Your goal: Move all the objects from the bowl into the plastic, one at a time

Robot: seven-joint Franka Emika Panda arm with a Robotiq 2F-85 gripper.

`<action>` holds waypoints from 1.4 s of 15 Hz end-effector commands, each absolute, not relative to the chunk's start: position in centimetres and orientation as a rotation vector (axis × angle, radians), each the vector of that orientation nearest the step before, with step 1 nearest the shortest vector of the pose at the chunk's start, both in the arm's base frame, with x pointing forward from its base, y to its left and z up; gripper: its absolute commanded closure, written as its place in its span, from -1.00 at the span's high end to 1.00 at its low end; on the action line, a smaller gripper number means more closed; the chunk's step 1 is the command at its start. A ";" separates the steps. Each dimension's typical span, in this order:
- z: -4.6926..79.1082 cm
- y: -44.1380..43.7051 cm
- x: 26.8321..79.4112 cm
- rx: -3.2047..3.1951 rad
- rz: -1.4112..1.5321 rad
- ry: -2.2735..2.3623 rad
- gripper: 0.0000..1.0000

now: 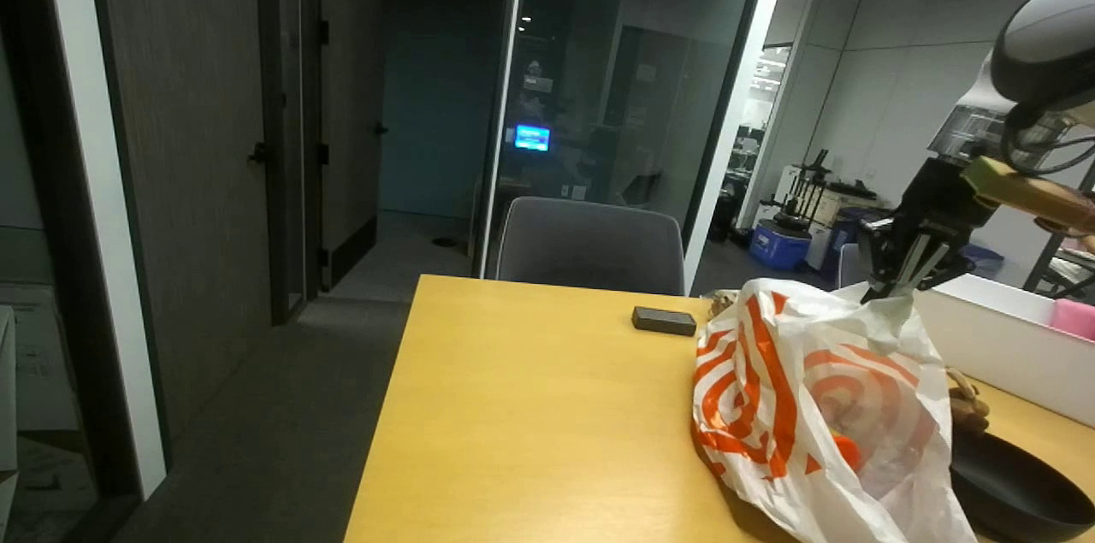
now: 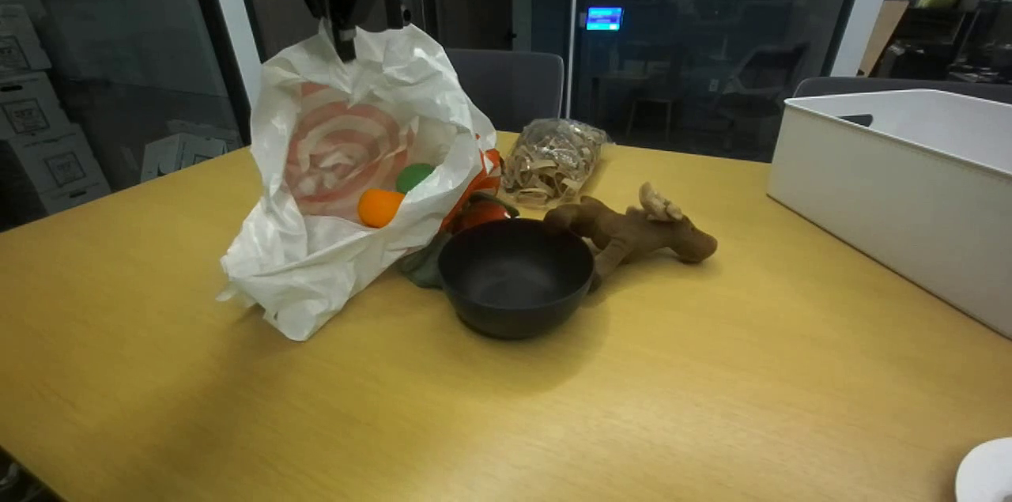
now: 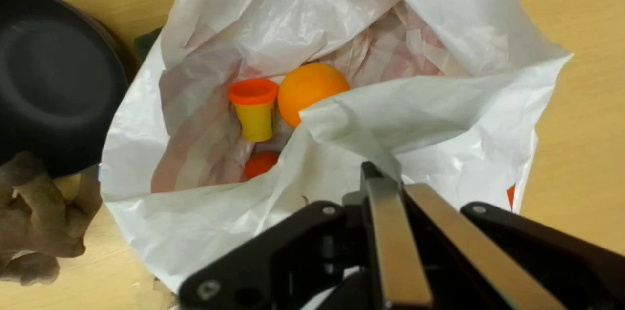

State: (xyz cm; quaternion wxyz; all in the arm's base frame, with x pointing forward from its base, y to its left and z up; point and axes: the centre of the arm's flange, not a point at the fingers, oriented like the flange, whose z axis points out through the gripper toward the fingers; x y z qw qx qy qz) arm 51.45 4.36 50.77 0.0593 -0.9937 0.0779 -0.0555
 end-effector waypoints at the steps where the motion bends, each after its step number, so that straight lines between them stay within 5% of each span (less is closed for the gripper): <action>1: 49.6 5.3 51.3 -2.988 -0.111 0.169 -1.00; 2: 49.4 5.4 51.2 -2.991 -0.106 0.162 -1.00; 3: 49.4 5.4 51.2 -2.993 -0.103 0.161 -0.59; 13: 53.5 2.1 47.2 -3.007 -0.061 0.160 0.90; 21: 53.8 0.9 45.3 -3.007 0.041 0.183 1.00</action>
